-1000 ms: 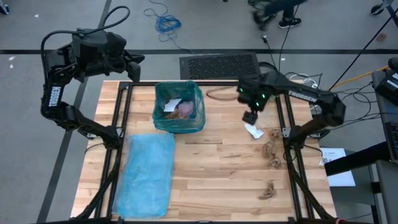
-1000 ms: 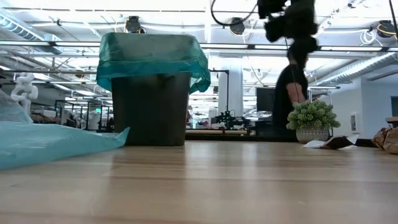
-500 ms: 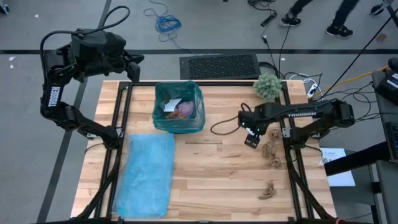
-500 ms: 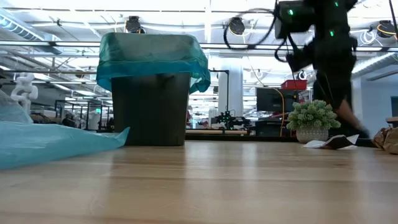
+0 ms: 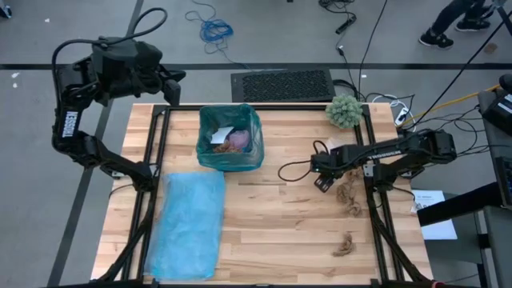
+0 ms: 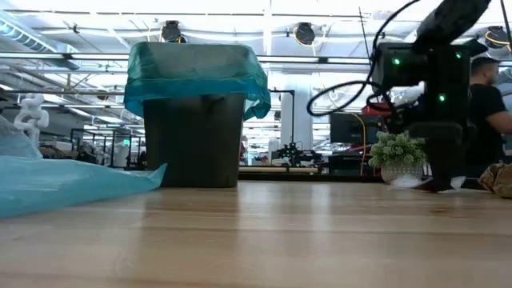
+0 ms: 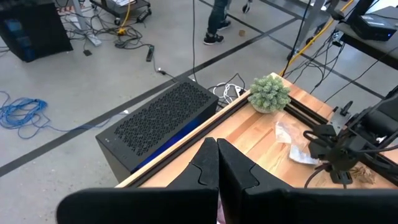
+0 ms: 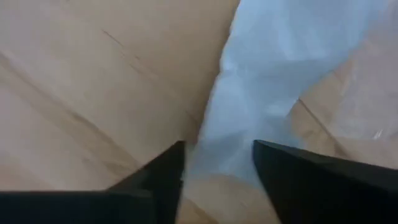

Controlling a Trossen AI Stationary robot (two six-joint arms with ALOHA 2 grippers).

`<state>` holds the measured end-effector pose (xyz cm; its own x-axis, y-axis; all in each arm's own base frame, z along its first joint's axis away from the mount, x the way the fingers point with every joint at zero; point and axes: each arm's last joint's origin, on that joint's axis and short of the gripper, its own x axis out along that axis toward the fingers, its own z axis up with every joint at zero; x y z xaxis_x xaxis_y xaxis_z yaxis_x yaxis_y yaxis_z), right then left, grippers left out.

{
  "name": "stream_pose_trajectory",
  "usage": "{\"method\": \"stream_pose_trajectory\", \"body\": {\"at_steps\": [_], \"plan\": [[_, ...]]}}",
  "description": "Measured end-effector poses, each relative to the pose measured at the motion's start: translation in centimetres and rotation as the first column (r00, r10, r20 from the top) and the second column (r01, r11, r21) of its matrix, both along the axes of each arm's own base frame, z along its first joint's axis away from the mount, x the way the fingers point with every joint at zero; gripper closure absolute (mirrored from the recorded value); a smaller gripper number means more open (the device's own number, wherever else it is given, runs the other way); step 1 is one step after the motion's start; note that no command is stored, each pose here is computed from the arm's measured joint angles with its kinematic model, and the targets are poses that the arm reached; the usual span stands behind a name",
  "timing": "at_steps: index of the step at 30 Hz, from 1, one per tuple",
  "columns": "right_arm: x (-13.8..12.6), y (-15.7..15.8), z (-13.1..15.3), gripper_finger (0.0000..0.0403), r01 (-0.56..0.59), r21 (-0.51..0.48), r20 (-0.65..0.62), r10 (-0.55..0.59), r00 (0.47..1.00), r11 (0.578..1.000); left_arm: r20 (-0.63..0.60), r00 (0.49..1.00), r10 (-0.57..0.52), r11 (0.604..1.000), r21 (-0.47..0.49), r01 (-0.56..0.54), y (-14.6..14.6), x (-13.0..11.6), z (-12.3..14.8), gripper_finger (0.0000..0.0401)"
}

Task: Place trash/remove bag and relplace
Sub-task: Put the white paper into the trash bin

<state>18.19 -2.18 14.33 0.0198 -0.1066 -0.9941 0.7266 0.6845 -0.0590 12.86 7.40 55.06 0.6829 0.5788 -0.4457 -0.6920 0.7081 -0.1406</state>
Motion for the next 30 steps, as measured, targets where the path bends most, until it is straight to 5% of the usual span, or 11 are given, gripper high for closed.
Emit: {"method": "stream_pose_trajectory", "body": {"at_steps": [3, 5, 11, 19, 24, 30], "plan": [[-0.2, 0.0, -0.3, 0.0355, 0.016, 0.006, 0.002, -0.016, 1.000, 1.000, 0.000, 1.000, 0.000, 1.000, 0.000, 0.000, 0.0, 0.0, 0.0, 0.0401], [-0.1, 0.0, -0.2, 0.0387, 0.012, 0.007, 0.001, -0.012, 1.000, 1.000, 0.000, 1.000, 0.000, 1.000, 0.000, 0.000, 0.0, 0.0, 0.0, 0.0401], [2.4, -0.3, 2.9, 0.0402, 0.014, 0.011, 0.142, -0.015, 0.990, 1.000, 0.001, 1.000, 0.000, 1.000, 0.000, 0.000, 0.0, 0.0, 0.0, 0.0401], [6.2, -1.6, 12.4, 0.0403, -0.005, -0.129, 0.428, 0.060, 0.902, 0.992, 0.006, 1.000, -0.003, 1.000, -0.008, 0.003, 0.0, 0.0, 0.0, 0.0401], [7.4, -2.9, 19.8, 0.0403, -0.022, -0.270, 0.587, 0.183, 0.788, 0.962, 0.007, 1.000, -0.003, 1.000, -0.009, 0.003, 0.0, 0.0, 0.0, 0.0401], [7.6, -4.1, 27.1, 0.0403, -0.040, -0.372, 0.761, 0.330, 0.558, 0.927, 0.007, 1.000, -0.003, 1.000, -0.009, 0.003, 0.0, 0.0, 0.0, 0.0401]]}}
